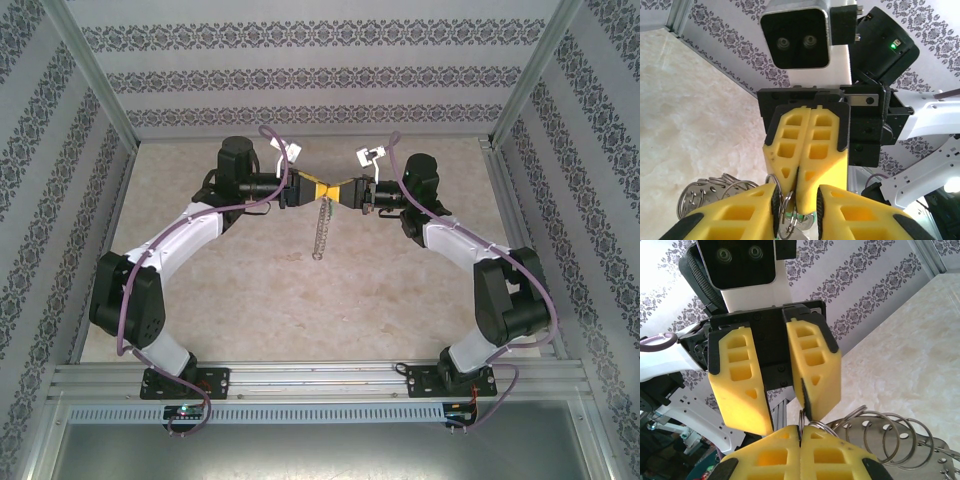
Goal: Put the keys on the keyring
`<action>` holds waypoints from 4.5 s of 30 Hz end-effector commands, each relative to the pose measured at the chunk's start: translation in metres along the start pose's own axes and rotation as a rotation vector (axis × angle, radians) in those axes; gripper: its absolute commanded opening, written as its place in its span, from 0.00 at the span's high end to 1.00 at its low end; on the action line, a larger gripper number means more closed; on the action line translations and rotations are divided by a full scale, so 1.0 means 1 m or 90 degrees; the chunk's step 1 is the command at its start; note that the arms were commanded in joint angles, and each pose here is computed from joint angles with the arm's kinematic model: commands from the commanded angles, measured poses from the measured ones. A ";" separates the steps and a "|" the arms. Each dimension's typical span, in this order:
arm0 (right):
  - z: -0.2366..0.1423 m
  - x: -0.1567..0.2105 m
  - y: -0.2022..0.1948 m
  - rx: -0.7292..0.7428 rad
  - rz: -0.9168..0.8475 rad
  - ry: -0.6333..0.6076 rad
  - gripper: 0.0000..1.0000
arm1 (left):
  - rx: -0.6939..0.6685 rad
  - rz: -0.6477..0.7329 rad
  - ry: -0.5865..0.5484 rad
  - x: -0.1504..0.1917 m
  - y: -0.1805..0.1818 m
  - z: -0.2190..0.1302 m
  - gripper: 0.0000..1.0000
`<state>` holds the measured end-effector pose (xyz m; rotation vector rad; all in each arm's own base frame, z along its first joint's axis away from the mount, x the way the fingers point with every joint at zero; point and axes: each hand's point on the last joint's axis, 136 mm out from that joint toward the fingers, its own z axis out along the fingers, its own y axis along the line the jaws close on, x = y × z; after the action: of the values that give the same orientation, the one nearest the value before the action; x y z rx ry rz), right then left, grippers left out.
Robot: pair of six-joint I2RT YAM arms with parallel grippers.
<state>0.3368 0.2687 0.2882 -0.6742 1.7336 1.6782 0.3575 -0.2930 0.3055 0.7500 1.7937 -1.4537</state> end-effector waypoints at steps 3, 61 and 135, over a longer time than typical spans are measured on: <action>-0.004 -0.021 0.003 -0.001 -0.050 -0.029 1.00 | 0.057 0.017 0.004 0.003 -0.016 0.004 0.77; -0.064 0.006 -0.006 0.222 -0.048 -0.212 0.51 | 0.067 0.066 -0.123 -0.012 -0.041 -0.005 1.00; 0.033 0.041 0.026 0.223 -0.177 -0.034 1.00 | 0.038 0.077 -0.166 -0.025 -0.039 0.000 1.00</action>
<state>0.3034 0.2932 0.2650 -0.5697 1.7928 1.1243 0.3475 -0.2979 0.3260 0.6055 1.5921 -1.4747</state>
